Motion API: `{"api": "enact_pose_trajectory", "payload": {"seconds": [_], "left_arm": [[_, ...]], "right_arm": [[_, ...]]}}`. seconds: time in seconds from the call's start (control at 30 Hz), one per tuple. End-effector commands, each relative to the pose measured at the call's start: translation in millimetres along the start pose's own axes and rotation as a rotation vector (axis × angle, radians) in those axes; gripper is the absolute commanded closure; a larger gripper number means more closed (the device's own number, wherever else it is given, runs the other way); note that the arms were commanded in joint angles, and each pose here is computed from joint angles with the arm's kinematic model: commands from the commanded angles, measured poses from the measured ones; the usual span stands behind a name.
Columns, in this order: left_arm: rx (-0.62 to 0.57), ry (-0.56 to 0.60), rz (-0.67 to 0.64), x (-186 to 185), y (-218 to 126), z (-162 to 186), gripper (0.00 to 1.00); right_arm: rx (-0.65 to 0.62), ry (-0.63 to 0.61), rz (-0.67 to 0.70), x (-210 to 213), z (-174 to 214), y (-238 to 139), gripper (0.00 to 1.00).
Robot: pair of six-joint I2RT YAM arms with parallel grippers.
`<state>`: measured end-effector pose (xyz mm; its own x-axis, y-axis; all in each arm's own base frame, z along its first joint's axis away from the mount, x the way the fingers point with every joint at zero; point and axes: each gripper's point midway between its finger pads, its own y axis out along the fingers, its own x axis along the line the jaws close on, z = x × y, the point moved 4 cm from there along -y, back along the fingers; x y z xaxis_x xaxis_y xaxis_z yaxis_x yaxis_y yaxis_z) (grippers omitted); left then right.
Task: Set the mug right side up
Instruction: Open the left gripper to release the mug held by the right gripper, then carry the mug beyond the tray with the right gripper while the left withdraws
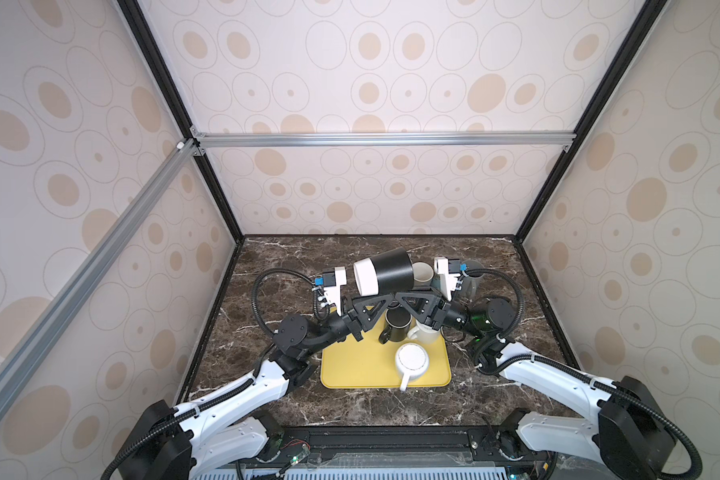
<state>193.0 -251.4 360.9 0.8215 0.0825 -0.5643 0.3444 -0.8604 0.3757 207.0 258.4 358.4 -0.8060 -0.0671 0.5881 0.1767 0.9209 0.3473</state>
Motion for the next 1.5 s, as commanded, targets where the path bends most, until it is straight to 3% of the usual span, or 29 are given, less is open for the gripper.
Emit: {"api": "enact_pose_trajectory", "payload": {"seconds": [0.0, 0.27, 0.5, 0.57, 0.6, 0.63, 0.73, 0.93, 1.17, 1.27, 1.37, 1.47], "left_arm": [[-0.054, 0.046, 0.122, -26.6, -0.8, -16.7, 1.00], [-0.040, 0.033, 0.131, -24.5, 0.3, -12.9, 1.00], [-0.037, 0.035, 0.111, -20.4, -1.1, -10.3, 1.00], [-0.034, 0.039, 0.075, -15.4, -1.6, -9.3, 1.00], [-0.029, 0.047, 0.047, -11.8, -2.0, -9.0, 0.93], [-0.024, 0.053, 0.021, -8.7, -2.5, -8.9, 0.74], [-0.031, 0.077, -0.068, 1.2, -6.4, -10.9, 0.01], [-0.030, 0.139, -0.263, 19.7, -18.7, -15.6, 0.00], [-0.022, 0.203, -0.673, 55.2, -56.2, -23.7, 0.00], [-0.030, 0.231, -0.790, 62.5, -70.6, -28.2, 0.00], [-0.031, 0.270, -0.856, 65.6, -81.1, -31.0, 0.00], [-0.060, 0.305, -0.799, 59.0, -86.6, -29.4, 0.00]], "right_arm": [[-0.039, -0.020, -0.043, 12.1, -12.9, 4.4, 0.73], [-0.035, -0.015, -0.052, 12.5, -12.1, 6.1, 0.76], [-0.041, -0.013, -0.048, 11.6, -13.1, 6.6, 1.00], [-0.049, -0.013, -0.041, 11.7, -14.3, 6.2, 1.00], [-0.051, -0.017, -0.035, 12.0, -15.1, 5.9, 1.00], [-0.051, -0.020, -0.023, 11.0, -15.3, 5.6, 1.00], [-0.056, -0.020, 0.013, 8.0, -16.5, 5.0, 1.00], [-0.099, -0.007, 0.090, -2.8, -21.5, 2.4, 1.00], [-0.069, -0.025, 0.260, -23.9, -29.9, 2.3, 1.00], [-0.039, -0.046, 0.402, -39.7, -32.9, 0.5, 1.00], [-0.034, -0.096, 0.538, -53.7, -38.4, -4.7, 1.00], [-0.010, -0.134, 0.665, -67.9, -42.5, -9.1, 1.00]]}}
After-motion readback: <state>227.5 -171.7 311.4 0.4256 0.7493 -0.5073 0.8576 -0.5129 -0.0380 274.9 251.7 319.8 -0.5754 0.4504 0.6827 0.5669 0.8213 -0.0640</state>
